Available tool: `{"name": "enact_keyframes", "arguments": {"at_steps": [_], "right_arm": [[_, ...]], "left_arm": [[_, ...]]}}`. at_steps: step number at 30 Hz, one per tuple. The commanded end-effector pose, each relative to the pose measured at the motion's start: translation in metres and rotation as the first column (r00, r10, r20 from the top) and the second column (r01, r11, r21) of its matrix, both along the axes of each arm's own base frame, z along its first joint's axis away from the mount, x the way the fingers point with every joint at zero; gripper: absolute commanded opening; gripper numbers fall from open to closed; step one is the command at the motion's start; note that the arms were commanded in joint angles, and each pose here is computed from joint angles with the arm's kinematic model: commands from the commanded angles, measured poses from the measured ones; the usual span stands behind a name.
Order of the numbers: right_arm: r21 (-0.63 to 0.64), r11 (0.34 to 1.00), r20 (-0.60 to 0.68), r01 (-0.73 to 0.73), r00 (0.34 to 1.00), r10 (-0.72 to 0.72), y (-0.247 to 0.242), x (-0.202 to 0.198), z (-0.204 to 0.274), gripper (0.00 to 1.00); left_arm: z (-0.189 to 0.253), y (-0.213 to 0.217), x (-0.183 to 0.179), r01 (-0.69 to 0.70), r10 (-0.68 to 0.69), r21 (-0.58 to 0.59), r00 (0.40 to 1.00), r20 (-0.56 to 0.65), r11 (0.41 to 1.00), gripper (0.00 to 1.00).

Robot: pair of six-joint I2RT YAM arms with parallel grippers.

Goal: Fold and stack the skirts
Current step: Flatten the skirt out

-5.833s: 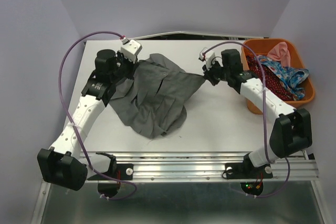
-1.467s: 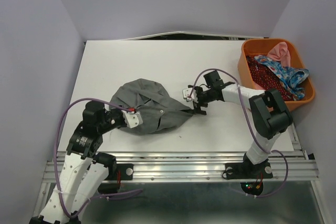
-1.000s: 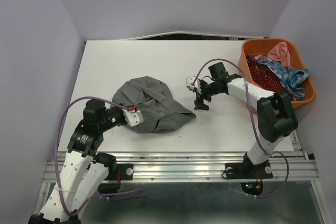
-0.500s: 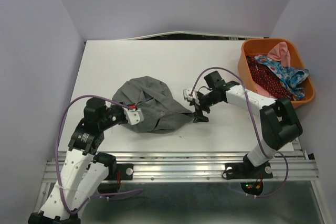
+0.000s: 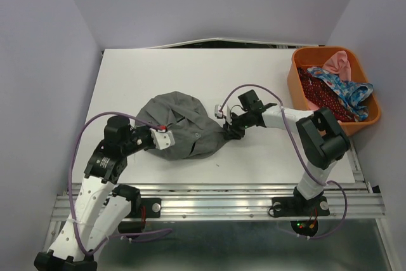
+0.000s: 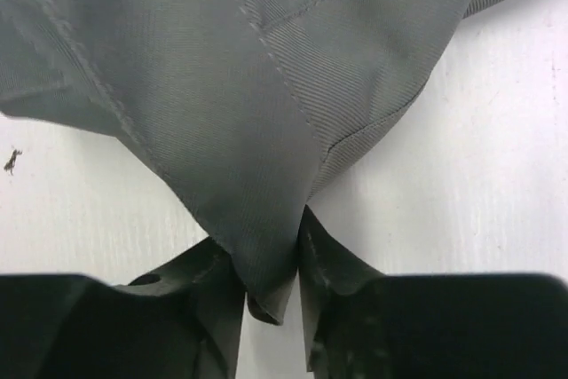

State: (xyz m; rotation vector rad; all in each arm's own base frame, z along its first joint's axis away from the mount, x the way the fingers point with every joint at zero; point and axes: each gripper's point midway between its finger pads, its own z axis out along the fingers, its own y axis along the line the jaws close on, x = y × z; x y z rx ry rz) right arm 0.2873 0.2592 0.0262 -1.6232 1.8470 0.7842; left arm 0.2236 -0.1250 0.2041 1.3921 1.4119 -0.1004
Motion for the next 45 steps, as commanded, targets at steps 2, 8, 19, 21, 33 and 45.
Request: {"name": "enact_keyframes", "arguments": {"at_steps": [2,8,19,21,33,45], "right_arm": [[0.011,0.997,0.107,0.073,0.991,-0.074,0.003,0.033,0.017,0.15],[0.002,0.994,0.096,0.109,0.989,-0.109,0.001,0.034,0.017,0.01],[-0.018,0.991,0.088,0.135,0.987,-0.133,-0.002,0.037,0.017,0.01],[-0.020,0.987,0.084,0.158,0.984,-0.156,-0.002,0.040,0.018,0.01],[-0.047,0.958,0.180,0.282,0.946,-0.269,-0.014,0.064,0.046,0.01],[-0.092,0.938,0.370,0.335,0.886,-0.280,-0.058,0.098,0.169,0.01]], "left_arm": [[0.010,-0.005,-0.014,0.049,-0.049,-0.010,0.997,-0.059,0.999,0.10],[-0.006,-0.008,-0.018,0.061,-0.057,0.008,0.970,-0.238,0.998,0.55],[-0.037,-0.037,-0.013,0.060,-0.041,0.021,0.861,-0.507,0.998,0.77],[-0.047,-0.040,-0.018,0.080,-0.045,0.045,0.848,-0.528,0.996,0.73],[-0.075,-0.024,-0.015,-0.005,0.090,0.148,0.811,-0.578,0.989,0.20],[0.136,0.009,0.107,-0.424,0.432,-0.146,0.902,0.027,0.894,0.00]]}}
